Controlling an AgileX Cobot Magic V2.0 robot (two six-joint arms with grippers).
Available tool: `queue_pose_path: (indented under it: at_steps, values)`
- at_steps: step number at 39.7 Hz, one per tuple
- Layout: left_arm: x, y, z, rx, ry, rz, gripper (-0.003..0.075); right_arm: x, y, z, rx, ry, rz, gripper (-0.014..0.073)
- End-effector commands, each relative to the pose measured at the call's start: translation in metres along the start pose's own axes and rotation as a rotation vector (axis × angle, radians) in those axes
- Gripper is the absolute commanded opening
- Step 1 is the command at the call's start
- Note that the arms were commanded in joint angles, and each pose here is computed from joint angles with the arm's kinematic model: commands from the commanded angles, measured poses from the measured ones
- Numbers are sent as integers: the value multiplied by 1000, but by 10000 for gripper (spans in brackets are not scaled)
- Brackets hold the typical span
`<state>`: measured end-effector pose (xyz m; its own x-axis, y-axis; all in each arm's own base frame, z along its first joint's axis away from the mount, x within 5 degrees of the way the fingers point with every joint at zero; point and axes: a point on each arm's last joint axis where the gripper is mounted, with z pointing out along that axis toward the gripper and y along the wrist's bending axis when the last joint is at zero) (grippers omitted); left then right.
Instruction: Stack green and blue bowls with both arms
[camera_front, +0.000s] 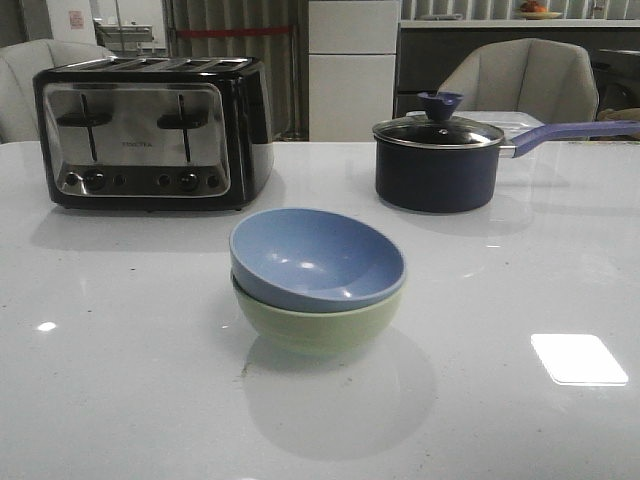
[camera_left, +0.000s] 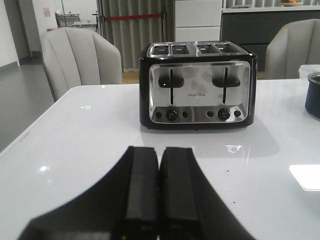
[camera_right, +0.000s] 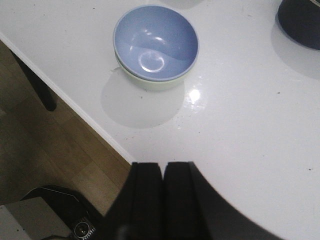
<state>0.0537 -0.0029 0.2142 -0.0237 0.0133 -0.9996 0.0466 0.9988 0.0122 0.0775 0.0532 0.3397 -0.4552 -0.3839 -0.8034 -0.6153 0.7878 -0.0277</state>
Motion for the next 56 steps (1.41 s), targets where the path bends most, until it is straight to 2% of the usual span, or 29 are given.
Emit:
queue_pose_path:
  at_steps: [1, 5, 11, 17, 56]
  values:
    - [-12, 1, -2, -12, -171, -19, 98, -11, -1, -6, 17, -83, 1, 27]
    - [-4, 2, 0, -20, -218, -15, 99, -11, -1, -6, 17, -82, 1, 27]
    - [-5, 1, -1, -18, -216, 10, 99, -11, -1, -6, 17, -83, 1, 27]
    - [-5, 1, -1, -12, -217, -45, 100, -11, -1, -6, 17, -83, 1, 27]
    - [-5, 1, 0, -13, -215, -43, 99, -11, -1, -6, 17, -83, 1, 27]
